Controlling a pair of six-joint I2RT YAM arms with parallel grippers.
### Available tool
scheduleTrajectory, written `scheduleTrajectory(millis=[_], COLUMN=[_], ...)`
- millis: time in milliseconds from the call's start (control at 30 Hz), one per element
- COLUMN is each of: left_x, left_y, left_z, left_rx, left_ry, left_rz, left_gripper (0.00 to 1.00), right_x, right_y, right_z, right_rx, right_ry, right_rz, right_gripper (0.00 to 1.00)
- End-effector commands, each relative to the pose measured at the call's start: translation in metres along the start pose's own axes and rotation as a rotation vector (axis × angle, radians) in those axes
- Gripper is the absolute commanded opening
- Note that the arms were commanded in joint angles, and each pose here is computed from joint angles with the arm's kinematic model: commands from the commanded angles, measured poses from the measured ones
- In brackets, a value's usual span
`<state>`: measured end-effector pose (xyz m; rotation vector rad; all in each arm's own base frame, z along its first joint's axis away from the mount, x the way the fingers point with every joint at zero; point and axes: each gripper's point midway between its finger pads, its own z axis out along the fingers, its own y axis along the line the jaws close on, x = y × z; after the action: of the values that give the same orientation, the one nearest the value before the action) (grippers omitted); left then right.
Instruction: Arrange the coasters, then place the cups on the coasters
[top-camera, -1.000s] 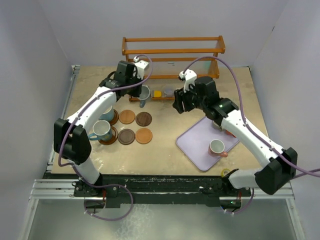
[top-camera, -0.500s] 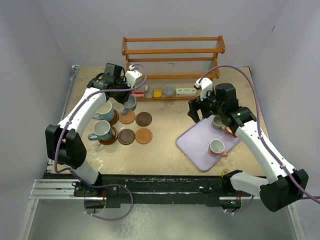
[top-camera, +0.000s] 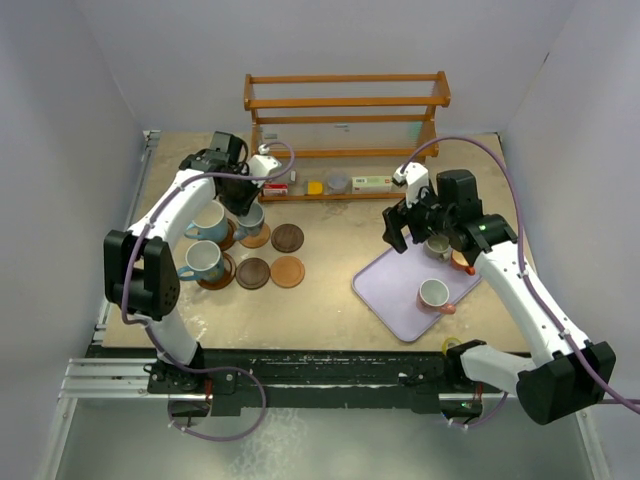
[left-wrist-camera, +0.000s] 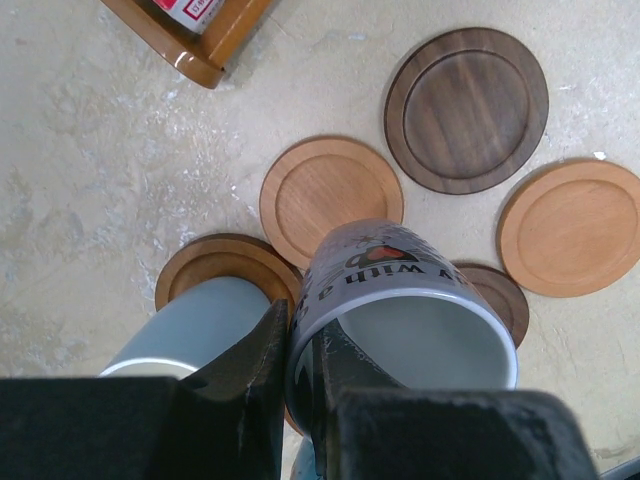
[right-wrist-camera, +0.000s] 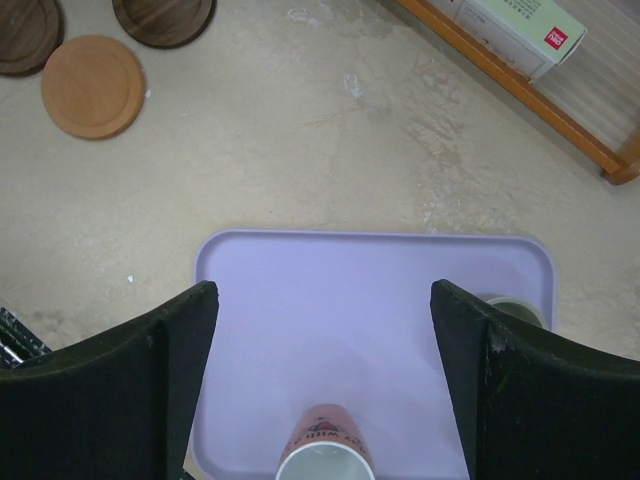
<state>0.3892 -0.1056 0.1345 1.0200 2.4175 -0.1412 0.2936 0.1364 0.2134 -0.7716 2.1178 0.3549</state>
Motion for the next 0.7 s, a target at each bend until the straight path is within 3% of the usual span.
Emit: scheduleTrajectory(millis=[0,667], left_x=[-0.023,0.001], left_y=[0.009,0.023], left_z=[-0.010,0.032], left_rx=[-0.005,0.039], left_ry=[-0.071,0.042], left_rz=[0.042,0.036], left_gripper=[0.03,0.03], right_x=[-0.003,0.006], right_y=[0.004,0.009], right_z=[-0.005,-0.003], right_rx=[-0.032,-0.073], right_ry=[-0.011,0.027], right_rz=[-0.031,-0.036], right_gripper=[0.89,0.91])
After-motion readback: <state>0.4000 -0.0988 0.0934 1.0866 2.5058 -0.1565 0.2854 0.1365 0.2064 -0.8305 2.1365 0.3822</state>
